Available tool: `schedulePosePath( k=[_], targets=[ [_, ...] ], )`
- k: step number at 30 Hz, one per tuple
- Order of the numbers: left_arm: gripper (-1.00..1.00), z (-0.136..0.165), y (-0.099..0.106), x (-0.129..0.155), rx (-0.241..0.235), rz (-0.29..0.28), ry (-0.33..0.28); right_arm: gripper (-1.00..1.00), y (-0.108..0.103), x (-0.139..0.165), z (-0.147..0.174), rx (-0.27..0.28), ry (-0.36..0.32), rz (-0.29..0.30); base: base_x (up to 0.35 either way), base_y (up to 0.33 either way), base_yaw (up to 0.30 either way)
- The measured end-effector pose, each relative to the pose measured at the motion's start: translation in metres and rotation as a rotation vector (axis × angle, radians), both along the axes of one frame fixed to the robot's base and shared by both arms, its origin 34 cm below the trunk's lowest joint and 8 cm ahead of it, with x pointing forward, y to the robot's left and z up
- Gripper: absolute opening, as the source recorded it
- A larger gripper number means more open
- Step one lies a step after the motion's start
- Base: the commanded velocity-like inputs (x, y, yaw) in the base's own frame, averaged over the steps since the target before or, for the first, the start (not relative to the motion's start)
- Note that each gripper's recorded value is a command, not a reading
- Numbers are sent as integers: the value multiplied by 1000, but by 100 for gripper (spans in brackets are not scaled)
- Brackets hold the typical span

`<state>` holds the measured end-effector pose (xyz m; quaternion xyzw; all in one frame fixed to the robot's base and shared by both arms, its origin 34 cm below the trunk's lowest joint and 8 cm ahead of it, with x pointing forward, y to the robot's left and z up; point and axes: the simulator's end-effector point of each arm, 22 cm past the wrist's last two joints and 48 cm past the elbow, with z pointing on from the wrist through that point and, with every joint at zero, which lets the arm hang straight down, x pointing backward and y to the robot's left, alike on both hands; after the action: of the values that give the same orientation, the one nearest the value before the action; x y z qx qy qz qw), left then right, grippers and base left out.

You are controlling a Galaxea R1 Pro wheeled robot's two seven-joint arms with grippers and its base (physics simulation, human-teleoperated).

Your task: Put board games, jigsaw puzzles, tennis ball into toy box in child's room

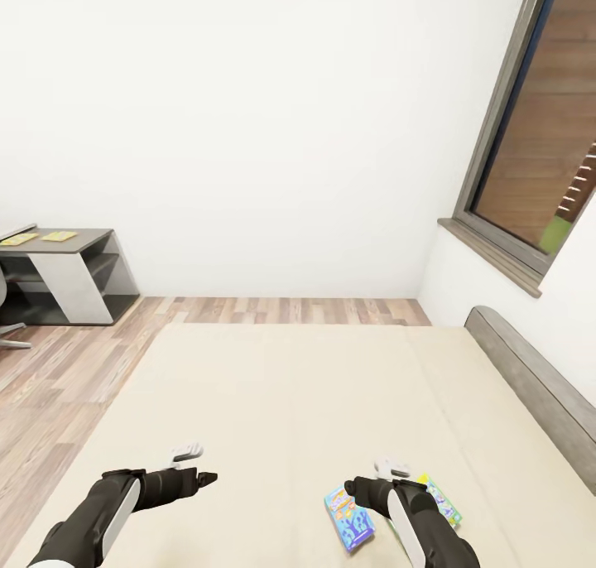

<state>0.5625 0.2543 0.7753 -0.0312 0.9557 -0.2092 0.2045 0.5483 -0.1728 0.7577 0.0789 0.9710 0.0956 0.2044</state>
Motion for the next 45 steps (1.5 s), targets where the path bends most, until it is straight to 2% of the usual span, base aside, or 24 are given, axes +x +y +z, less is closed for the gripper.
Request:
schedulePosePath(
  k=[33, 40, 45],
  targets=[
    [100, 2, -2, 1, -6, -4, -4, 100, 7, 4, 8, 19, 1, 3, 0, 0, 0],
    [100, -1, -3, 0, -9, -5, 3, 100, 13, 4, 13, 34, 41, 17, 0, 0, 0],
    [100, -4, -4, -2, -10, -6, 11, 100, 15, 25, 28, 46, 64, 36, 0, 0, 0]
  ],
)
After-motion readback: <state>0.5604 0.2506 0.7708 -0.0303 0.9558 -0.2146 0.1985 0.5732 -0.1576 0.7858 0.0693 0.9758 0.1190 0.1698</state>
